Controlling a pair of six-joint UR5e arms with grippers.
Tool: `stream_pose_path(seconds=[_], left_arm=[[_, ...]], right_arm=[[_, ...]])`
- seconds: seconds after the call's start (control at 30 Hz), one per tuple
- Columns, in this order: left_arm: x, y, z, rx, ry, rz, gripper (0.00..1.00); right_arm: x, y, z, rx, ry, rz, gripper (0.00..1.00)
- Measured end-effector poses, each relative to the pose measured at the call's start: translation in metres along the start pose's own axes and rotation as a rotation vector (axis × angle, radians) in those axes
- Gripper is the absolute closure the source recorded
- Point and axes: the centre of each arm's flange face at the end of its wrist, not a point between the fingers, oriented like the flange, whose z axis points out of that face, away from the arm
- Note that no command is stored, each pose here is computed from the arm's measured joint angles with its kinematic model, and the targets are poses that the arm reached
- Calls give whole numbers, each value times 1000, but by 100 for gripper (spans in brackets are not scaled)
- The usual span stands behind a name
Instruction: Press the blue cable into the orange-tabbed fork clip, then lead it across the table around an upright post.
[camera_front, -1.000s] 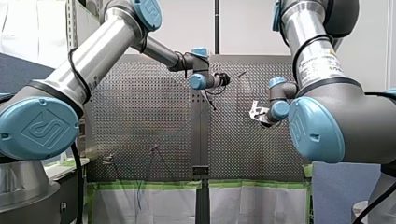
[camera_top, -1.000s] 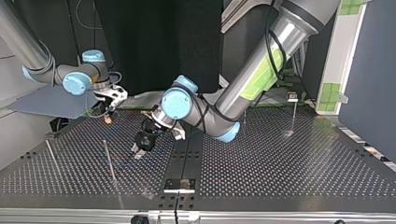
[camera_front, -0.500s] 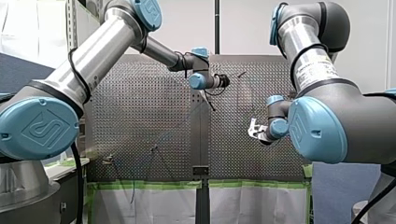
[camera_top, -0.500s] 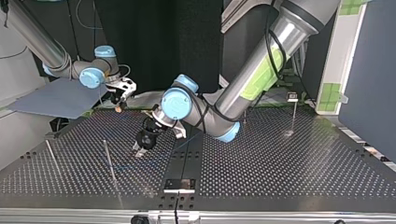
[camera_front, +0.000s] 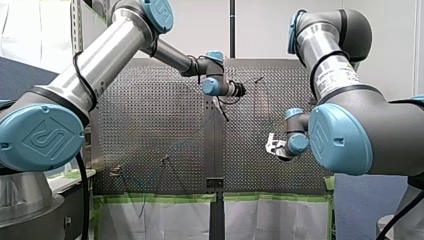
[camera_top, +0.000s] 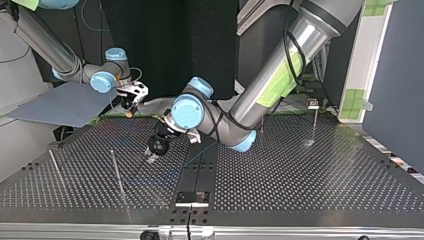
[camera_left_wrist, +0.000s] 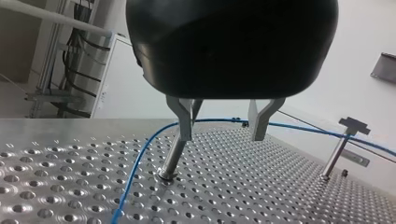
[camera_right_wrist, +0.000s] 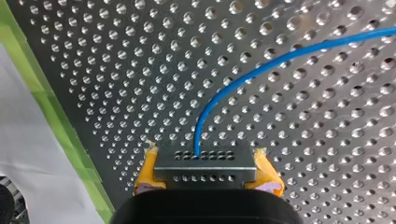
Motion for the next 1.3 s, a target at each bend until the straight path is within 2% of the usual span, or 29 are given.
stream_pose_path(seconds=[0.2, 0.37, 0.57, 1.07, 1.3], left_arm=[[6, 12, 0, -26, 20, 2, 40], [13, 19, 1, -49, 31, 19, 40], [12, 22, 0, -57, 30, 23, 40], [12, 23, 0, -59, 31, 23, 40], [13, 23, 0, -60, 34, 23, 40]], right_arm=[[-11, 3, 3, -7, -12, -2, 100], [-34, 8, 6, -18, -46, -11, 100], [-67, 16, 10, -37, -88, -17, 100], [-85, 21, 14, -49, -93, -20, 100], [-108, 28, 18, -59, -111, -18, 100]])
